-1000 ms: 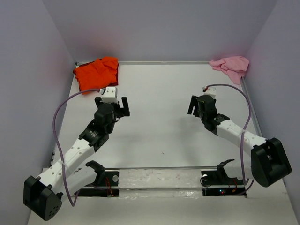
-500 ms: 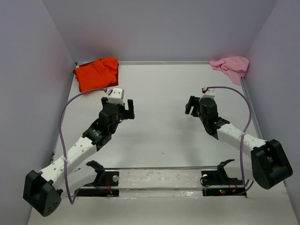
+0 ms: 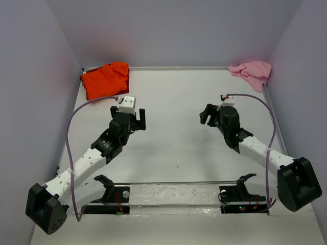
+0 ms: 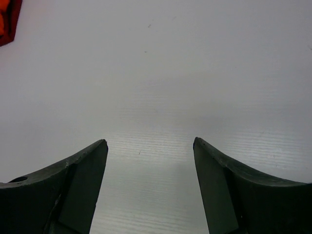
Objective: Fold and stack the t-shirts
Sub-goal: Neatly place the folded tshirt to the corner
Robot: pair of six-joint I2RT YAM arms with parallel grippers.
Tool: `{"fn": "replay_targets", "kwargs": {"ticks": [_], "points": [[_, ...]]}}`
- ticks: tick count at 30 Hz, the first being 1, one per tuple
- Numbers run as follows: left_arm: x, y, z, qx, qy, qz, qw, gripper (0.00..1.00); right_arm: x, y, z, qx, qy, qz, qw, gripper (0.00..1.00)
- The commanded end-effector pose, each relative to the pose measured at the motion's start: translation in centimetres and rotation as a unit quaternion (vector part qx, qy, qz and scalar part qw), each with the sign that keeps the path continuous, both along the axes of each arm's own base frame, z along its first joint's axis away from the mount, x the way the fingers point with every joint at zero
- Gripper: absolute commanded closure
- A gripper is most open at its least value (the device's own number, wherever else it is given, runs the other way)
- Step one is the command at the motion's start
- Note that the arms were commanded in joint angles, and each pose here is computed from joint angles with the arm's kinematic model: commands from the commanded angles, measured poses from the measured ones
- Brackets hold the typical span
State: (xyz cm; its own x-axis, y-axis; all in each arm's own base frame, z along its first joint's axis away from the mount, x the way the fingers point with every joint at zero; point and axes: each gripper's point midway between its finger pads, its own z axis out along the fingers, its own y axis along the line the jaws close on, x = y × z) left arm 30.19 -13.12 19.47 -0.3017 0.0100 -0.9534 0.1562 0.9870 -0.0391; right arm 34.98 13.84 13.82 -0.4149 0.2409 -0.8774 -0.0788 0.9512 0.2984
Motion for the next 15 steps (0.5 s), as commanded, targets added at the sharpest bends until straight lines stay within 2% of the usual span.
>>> {"fn": "replay_targets", "kwargs": {"ticks": [1, 6, 15], "points": [[0.3, 0.9, 2.9, -0.002, -0.038, 0.022, 0.999, 0.01, 0.0, 0.8, 2.0, 0.029, -0.013, 0.009, 0.999, 0.23], [0.1, 0.5, 3.1, -0.013, -0.04, 0.01, 0.999, 0.01, -1.0, 0.4, -0.4, 0.022, 0.032, -0.002, 0.999, 0.23], [0.2, -0.1, 2.8, -0.013, -0.029, 0.001, 0.999, 0.01, -1.7, -1.3, 0.6, 0.011, 0.018, -0.03, 0.999, 0.23]]}}
